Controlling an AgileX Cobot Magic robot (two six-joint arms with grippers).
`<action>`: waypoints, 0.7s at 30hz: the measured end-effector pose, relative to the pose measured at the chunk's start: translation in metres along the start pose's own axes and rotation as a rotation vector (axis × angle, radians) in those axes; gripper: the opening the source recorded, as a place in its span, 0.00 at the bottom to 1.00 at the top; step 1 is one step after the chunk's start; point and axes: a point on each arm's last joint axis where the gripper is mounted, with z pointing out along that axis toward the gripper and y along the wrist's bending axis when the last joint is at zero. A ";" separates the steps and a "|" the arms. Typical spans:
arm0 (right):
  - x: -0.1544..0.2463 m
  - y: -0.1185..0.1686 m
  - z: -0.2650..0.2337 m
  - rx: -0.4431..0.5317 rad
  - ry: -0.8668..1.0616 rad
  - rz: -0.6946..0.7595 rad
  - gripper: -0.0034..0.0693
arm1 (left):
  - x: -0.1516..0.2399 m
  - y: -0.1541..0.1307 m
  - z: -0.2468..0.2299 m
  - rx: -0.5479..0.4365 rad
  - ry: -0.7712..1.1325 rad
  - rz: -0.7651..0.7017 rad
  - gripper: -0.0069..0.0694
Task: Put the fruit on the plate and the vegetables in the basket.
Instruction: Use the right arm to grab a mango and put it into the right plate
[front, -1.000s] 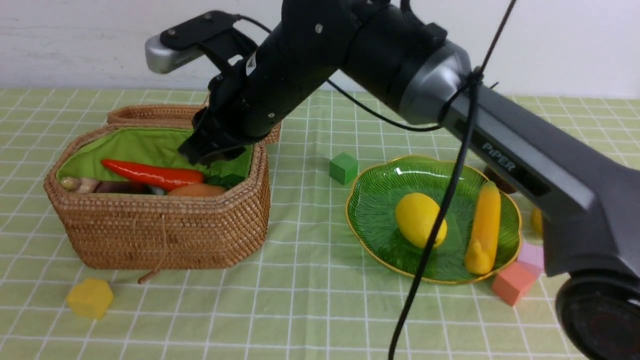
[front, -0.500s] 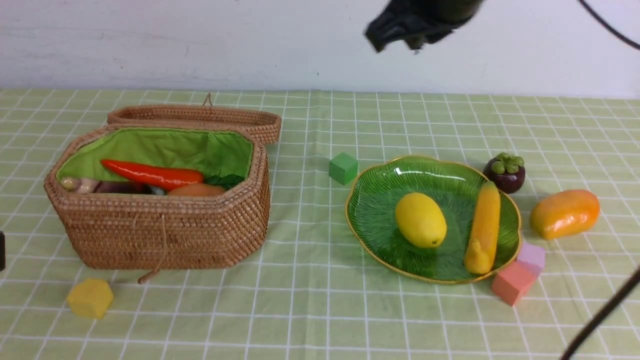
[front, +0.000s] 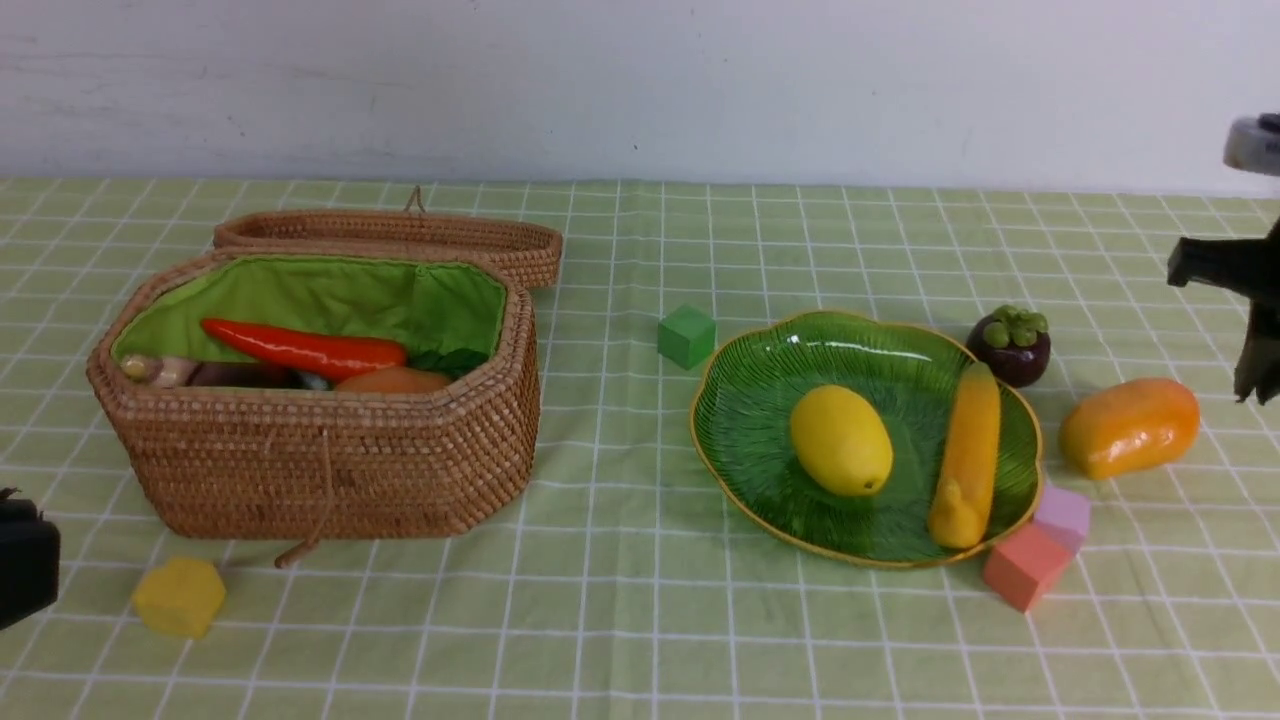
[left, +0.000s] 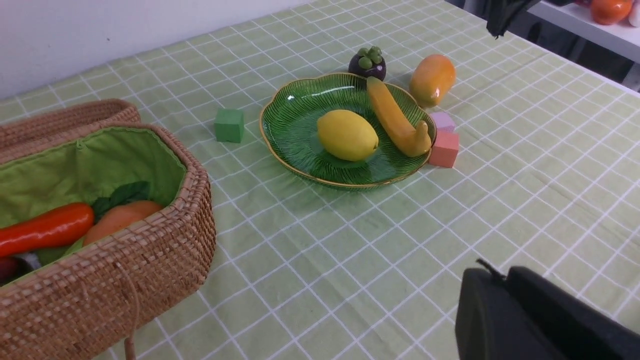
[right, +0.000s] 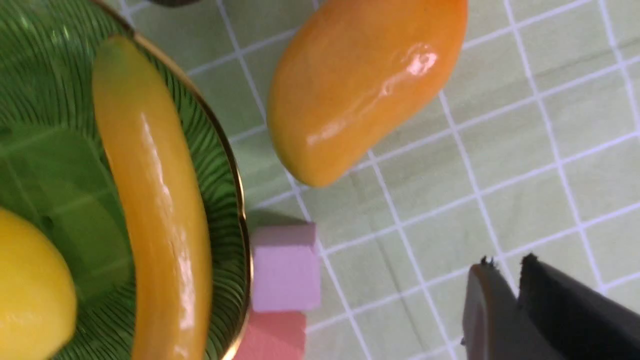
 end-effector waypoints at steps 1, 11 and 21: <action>-0.005 -0.003 0.008 -0.021 -0.002 0.039 0.29 | 0.000 0.000 0.000 0.000 0.000 -0.001 0.14; -0.031 -0.010 0.083 -0.069 -0.023 0.254 0.97 | 0.000 0.000 0.000 -0.001 0.001 0.001 0.14; -0.031 -0.011 0.136 -0.063 0.035 0.300 0.87 | 0.000 0.000 0.000 -0.001 0.002 0.004 0.14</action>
